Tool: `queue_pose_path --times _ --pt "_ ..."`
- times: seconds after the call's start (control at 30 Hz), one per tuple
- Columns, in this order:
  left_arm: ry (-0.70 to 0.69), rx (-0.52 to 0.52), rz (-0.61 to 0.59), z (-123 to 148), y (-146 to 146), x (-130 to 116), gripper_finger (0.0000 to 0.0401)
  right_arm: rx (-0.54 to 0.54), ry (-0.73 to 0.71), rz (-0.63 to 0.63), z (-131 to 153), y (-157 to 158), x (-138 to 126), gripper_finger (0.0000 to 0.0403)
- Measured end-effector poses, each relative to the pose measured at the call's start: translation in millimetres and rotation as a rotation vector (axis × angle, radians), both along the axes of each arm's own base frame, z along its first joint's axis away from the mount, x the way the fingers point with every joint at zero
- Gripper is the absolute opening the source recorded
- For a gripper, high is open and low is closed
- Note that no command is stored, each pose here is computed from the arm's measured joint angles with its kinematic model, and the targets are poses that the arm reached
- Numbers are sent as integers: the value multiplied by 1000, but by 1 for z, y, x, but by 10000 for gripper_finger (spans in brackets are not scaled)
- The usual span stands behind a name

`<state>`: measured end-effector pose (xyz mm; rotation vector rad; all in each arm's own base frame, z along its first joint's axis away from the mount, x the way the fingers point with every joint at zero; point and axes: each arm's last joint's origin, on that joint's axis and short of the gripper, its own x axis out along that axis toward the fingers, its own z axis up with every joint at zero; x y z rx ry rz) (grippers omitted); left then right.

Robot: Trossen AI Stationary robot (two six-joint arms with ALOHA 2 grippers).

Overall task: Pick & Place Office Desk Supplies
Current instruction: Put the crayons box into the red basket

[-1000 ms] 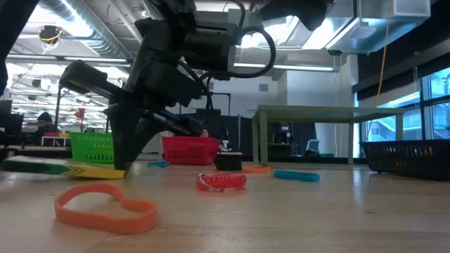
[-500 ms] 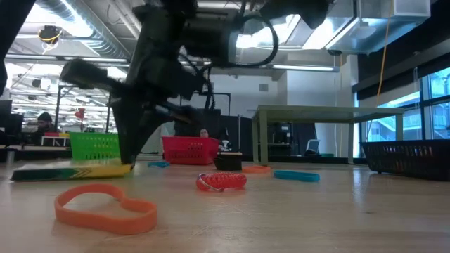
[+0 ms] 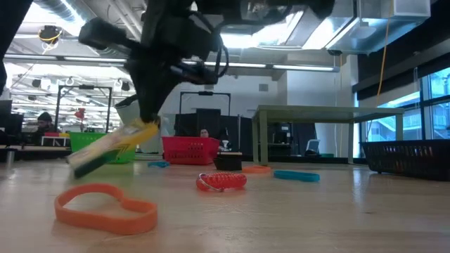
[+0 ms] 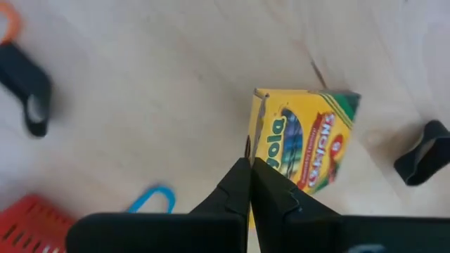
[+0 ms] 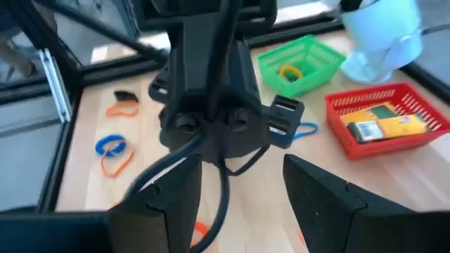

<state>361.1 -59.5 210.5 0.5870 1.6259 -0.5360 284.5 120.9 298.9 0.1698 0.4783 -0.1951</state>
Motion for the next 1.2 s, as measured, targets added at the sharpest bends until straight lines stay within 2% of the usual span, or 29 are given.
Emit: queue_pose_path --times 0.2,0.4,0.53,0.8,1.07,1.2 --pt "-37 46 14 19 7 -5 1 -13 -20 -14 15 1 -19 203" --pt "-196 45 179 56 36 -15 1 -8 15 -46 18 -3 -33 203" --pt "-313 64 239 82 52 -25 1 -6 43 -58 16 -4 -35 203" --pt "-450 211 358 120 90 -51 1 -8 41 -58 15 -2 -36 203" --pt "-604 337 495 143 139 -65 1 -5 28 -58 17 -2 -35 203" --pt "-652 359 543 147 163 -68 1 -7 28 -56 17 -1 -35 203"
